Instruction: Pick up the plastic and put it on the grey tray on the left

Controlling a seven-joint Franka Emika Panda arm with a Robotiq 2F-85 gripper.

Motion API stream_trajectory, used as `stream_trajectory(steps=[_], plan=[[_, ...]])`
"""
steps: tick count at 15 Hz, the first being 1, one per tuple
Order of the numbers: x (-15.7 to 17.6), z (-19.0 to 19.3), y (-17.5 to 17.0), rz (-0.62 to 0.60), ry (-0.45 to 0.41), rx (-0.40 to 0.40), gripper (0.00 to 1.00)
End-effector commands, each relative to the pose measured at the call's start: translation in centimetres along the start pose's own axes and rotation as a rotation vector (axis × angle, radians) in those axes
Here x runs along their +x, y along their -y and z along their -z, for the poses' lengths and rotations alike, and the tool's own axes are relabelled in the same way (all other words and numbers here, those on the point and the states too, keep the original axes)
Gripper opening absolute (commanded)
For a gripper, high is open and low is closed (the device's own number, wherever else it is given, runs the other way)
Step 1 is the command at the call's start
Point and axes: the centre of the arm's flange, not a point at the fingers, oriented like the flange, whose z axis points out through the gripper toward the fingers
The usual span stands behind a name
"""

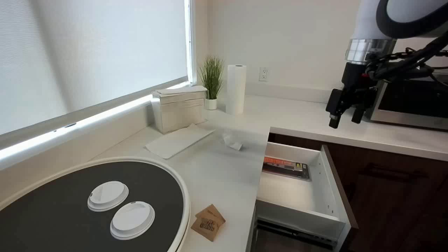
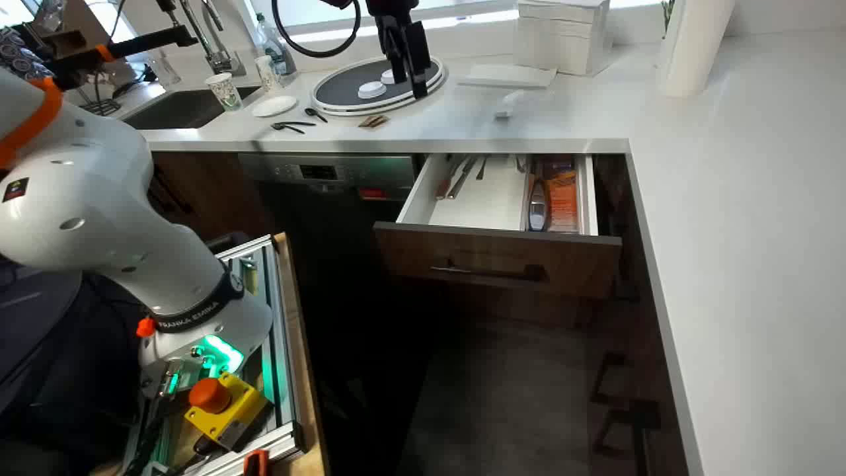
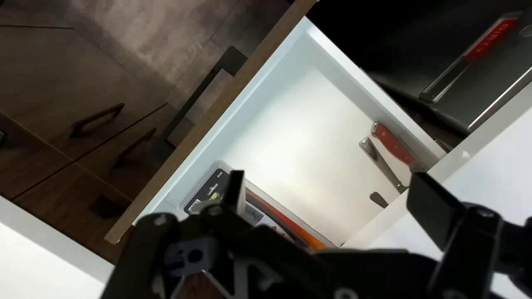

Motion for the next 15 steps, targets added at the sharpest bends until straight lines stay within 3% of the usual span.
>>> stream_trajectory(steps=[1,5,7,15], plan=[[0.0,0.0,0.0,0.000,0.000,0.000,1.00],[0.0,0.0,0.0,0.000,0.000,0.000,1.00],[2.0,-0.3,1.3,0.051,-0.021,0.020,1.00],[15.1,-3.6,7.5,0.284,-0.125,0.065,1.00]])
